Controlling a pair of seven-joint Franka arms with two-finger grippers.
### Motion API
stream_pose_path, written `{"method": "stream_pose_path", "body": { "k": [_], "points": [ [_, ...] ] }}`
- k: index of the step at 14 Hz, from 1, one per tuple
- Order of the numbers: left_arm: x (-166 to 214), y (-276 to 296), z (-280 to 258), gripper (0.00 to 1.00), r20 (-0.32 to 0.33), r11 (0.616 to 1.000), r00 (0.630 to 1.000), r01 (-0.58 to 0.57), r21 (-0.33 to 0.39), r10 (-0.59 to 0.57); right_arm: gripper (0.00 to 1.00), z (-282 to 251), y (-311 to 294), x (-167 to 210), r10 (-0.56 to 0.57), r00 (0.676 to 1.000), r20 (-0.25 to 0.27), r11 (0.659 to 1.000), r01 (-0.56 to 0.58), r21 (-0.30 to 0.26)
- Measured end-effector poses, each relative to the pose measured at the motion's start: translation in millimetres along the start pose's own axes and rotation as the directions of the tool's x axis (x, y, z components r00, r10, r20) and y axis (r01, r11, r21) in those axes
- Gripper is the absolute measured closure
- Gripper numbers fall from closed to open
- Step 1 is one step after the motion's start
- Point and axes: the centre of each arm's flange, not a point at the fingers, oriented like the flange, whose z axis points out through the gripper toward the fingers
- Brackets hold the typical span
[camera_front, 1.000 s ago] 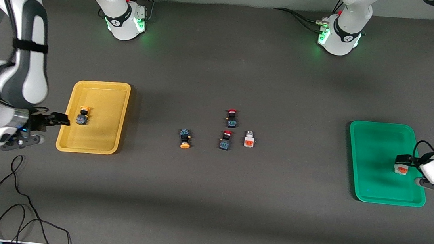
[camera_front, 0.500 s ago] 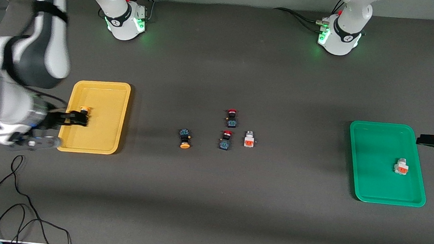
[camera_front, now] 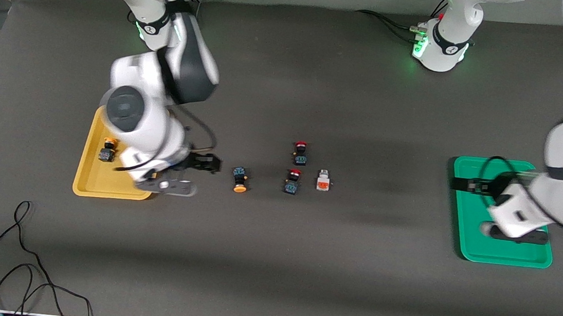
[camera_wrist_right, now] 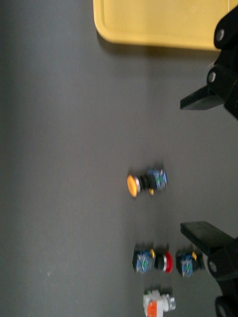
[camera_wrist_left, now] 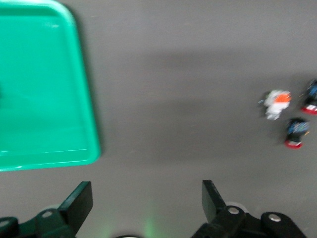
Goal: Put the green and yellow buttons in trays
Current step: 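Reach the right gripper to another yellow button while the left gripper reaches another block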
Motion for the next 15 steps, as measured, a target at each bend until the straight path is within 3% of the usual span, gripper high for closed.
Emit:
{"method": "stream_pose_path", "body": {
  "k": [2,7,11,15],
  "points": [
    [3,47,15,0.01,-0.019,0.999,0.999,0.049,0.010,-0.049,0.00,14,-25,-8,-0.014,1.000,-0.019,1.000,0.013,-0.004],
    [7,138,66,0.01,-0.046,0.993,0.992,0.115,0.029,-0.114,0.00,107,-32,-1,-0.048,0.999,0.001,0.999,0.048,0.021],
    [18,176,118,0.01,-0.042,0.995,0.995,0.091,0.042,-0.089,0.00,177,-27,-1,-0.105,0.994,-0.023,0.994,0.105,-0.010],
    [23,214,170,0.02,-0.097,0.999,0.995,0.040,0.028,-0.038,0.04,224,-38,-15,-0.126,0.992,-0.030,0.992,0.126,-0.022]
  ]
}}
